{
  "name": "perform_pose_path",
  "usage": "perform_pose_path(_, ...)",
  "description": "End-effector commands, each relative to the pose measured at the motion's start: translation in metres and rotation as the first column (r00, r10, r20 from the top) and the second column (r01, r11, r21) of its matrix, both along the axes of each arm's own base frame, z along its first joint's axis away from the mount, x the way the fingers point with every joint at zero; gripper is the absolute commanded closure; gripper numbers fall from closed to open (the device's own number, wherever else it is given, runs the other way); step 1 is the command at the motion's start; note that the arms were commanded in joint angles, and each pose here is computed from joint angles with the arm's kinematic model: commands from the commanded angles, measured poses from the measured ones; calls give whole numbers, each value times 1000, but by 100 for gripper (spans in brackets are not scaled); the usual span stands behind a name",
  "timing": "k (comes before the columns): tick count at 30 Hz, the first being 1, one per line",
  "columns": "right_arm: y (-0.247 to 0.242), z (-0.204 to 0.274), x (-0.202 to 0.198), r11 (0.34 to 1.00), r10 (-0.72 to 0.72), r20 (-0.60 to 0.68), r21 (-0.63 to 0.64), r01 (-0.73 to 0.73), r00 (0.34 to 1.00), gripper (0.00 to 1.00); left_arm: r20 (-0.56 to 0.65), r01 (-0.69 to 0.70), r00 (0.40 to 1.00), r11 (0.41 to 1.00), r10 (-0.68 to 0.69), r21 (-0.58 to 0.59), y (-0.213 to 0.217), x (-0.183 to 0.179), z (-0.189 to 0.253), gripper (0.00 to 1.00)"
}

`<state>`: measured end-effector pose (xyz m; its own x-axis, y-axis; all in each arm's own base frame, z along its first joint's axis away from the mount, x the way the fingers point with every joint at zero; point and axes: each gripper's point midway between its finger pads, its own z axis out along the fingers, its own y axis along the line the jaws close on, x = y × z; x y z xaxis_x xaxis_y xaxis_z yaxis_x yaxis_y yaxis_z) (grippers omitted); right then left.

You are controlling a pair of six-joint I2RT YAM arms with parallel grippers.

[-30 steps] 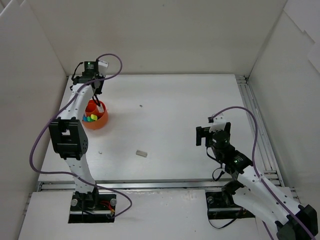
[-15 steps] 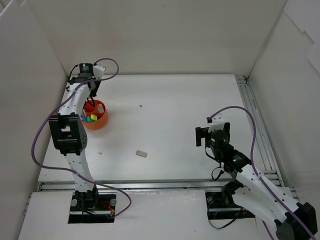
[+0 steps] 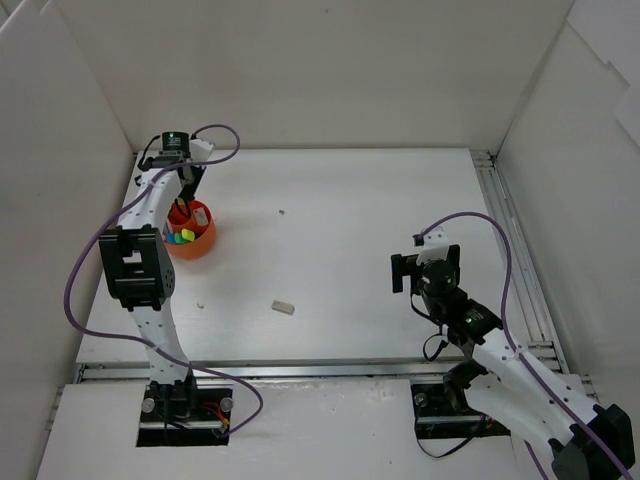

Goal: Sort the stationery into containers
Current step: Place the stationery in the storage box.

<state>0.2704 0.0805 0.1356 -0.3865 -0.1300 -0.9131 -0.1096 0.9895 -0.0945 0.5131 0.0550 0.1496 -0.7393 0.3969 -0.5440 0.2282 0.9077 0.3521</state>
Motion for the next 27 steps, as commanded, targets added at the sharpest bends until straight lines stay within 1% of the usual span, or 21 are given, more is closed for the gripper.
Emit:
perform_pose_path(1,0,25,12,999,-29,78,28,27,997,2,17,3,1000,1000,-3,6,0,-4,13,100)
perform_pose_path(7,2,24,13,999,-23,76,27,21,997,2,11,-10,1000,1000,10,3,1,-9,11,99)
perform_pose_path(8,1,24,13,999,-23,77,27,21,997,2,11,-12,1000,1000,12,3,1,-9,12,97)
perform_pose_path(10,1,23,13,999,-24,76,23,23,997,2,11,-16,1000,1000,16,0,1,-9,12,88)
perform_pose_path(11,2,24,13,999,-22,77,26,20,997,2,12,-15,1000,1000,15,-3,0,-9,12,86)
perform_pose_path(12,1,24,13,999,-24,77,26,22,997,2,10,-16,1000,1000,16,-4,0,-10,13,79)
perform_pose_path(14,1,23,13,999,-25,77,26,23,997,2,5,-27,1000,1000,27,-10,4,-12,12,75)
perform_pose_path(15,0,24,13,999,-27,80,27,25,996,2,3,-26,1000,1000,26,-11,4,-12,12,71)
perform_pose_path(18,2,24,13,999,-21,82,29,18,996,2,9,-28,1000,999,28,-23,2,-12,15,66)
perform_pose_path(22,2,25,12,999,-17,83,33,14,996,2,30,-28,999,999,30,-40,0,-13,26,63)
perform_pose_path(23,3,25,12,999,-14,87,36,11,996,2,40,-6,999,998,8,-62,-6,-13,30,63)
perform_pose_path(27,4,26,13,999,-6,91,41,2,996,2,100,11,995,995,-2,-94,-12,-13,56,63)
